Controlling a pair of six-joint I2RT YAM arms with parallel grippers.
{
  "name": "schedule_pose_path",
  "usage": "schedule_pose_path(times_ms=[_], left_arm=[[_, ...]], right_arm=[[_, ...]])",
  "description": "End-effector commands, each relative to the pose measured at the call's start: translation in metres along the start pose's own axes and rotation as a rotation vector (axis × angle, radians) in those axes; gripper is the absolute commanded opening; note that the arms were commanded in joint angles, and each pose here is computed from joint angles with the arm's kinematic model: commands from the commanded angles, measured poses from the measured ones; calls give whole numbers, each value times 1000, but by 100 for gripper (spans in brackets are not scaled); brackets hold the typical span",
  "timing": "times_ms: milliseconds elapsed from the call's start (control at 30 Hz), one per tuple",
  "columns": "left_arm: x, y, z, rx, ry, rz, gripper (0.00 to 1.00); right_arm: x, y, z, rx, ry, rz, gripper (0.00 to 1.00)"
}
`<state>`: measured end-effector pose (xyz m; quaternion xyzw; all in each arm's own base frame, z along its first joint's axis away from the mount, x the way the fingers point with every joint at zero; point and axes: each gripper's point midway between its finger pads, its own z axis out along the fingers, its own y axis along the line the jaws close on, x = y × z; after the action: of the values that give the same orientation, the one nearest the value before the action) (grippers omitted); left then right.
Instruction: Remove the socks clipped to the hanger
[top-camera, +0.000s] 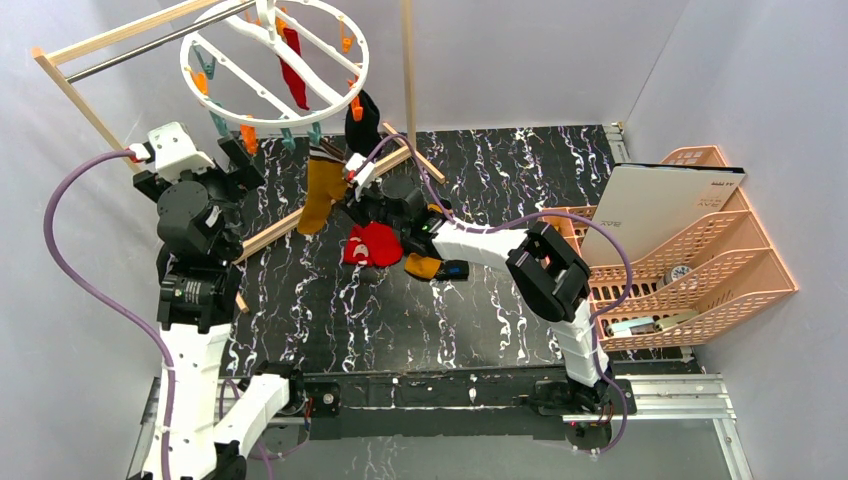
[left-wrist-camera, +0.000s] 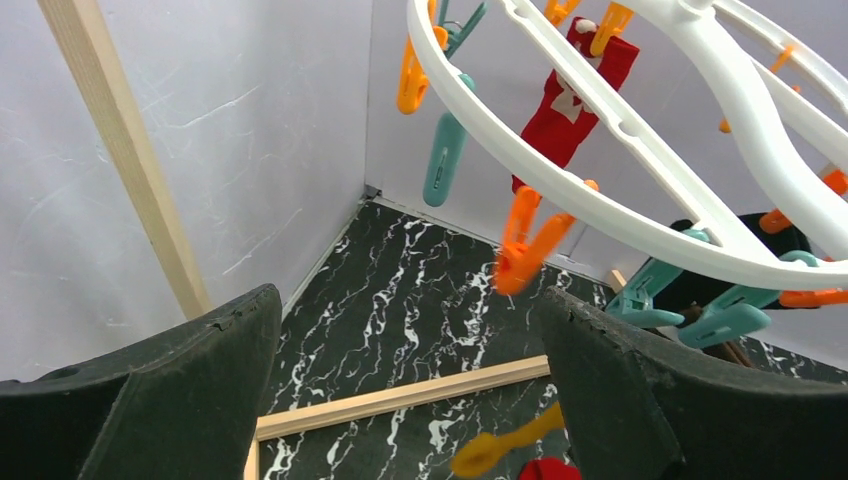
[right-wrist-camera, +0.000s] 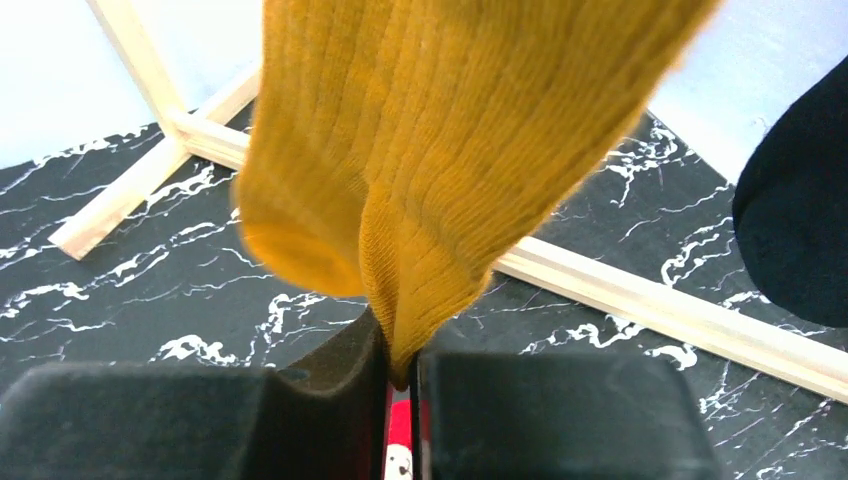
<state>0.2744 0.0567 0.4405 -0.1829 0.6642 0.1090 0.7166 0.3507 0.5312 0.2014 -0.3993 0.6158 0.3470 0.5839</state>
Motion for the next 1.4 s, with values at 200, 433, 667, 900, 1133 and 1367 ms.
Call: schedule_pose_path(times_ms=[200, 433, 667, 900, 1133, 1367], left_arm=[[6, -30, -20, 197, 35, -109, 98], [18, -31, -21, 203, 60, -109, 98], [22, -39, -23, 245, 77, -135, 98], [36, -62, -28, 360, 122, -191, 98], [69, -83, -22, 434, 192, -234, 82], [68, -96, -12, 465, 191, -264, 74]], right_arm=[[-30, 1, -4, -5, -69, 32, 1], [-31, 18, -19, -12, -67, 56, 1], [-31, 54, -18, -23, -64, 58, 1], [-41, 64, -8, 49, -57, 45, 1], [-56, 77, -3, 99, -60, -15, 1], [-57, 84, 1, 147, -52, -39, 1]])
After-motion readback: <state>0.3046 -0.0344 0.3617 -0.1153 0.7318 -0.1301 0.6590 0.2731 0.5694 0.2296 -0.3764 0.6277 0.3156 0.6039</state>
